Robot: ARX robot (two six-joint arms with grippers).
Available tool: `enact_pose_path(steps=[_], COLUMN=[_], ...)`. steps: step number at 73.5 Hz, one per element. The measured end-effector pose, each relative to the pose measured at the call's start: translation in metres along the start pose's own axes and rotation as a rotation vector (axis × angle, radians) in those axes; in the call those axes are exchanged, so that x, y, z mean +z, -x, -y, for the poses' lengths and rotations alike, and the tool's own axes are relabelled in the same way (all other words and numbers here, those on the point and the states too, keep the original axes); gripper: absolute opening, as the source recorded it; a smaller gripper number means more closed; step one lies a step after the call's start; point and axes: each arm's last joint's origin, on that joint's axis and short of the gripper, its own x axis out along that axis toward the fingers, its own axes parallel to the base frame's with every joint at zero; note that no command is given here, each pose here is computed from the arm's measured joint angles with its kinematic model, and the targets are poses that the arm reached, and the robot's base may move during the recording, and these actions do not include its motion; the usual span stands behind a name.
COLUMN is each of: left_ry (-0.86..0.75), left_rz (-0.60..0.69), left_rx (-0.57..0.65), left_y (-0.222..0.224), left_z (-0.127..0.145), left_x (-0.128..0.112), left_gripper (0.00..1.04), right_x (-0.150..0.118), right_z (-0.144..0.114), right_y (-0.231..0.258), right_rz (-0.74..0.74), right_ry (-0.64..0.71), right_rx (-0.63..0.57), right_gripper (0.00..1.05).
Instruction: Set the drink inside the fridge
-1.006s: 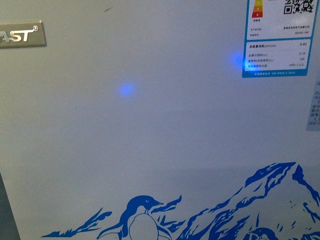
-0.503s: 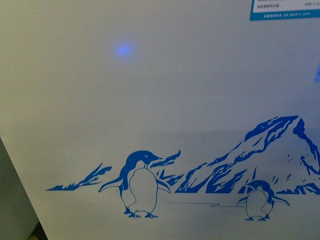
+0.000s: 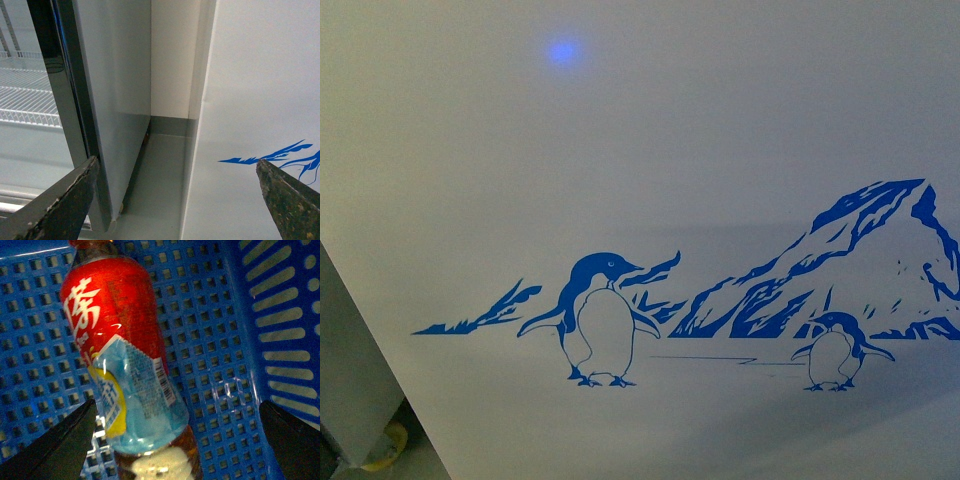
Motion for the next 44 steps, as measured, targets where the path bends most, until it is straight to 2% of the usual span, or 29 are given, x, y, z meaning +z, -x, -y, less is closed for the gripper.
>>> enact_pose_path(steps=[15, 44], left_ry=[0.0, 0.0], left_rz=[0.0, 0.0], left_rx=[0.0, 0.0], left_y=[0.0, 0.0], left_z=[0.0, 0.0], left_x=[0.0, 0.0], left_gripper=[0.97, 0.97], right_x=[-0.005, -0.007], right_z=[-0.002, -0.022], right_y=[-0.028, -0.064], right_rz=[-0.018, -0.039], right_ry=[-0.006, 0.007], right_rx=[0.019, 0.045], right_gripper=[0.98, 0.98])
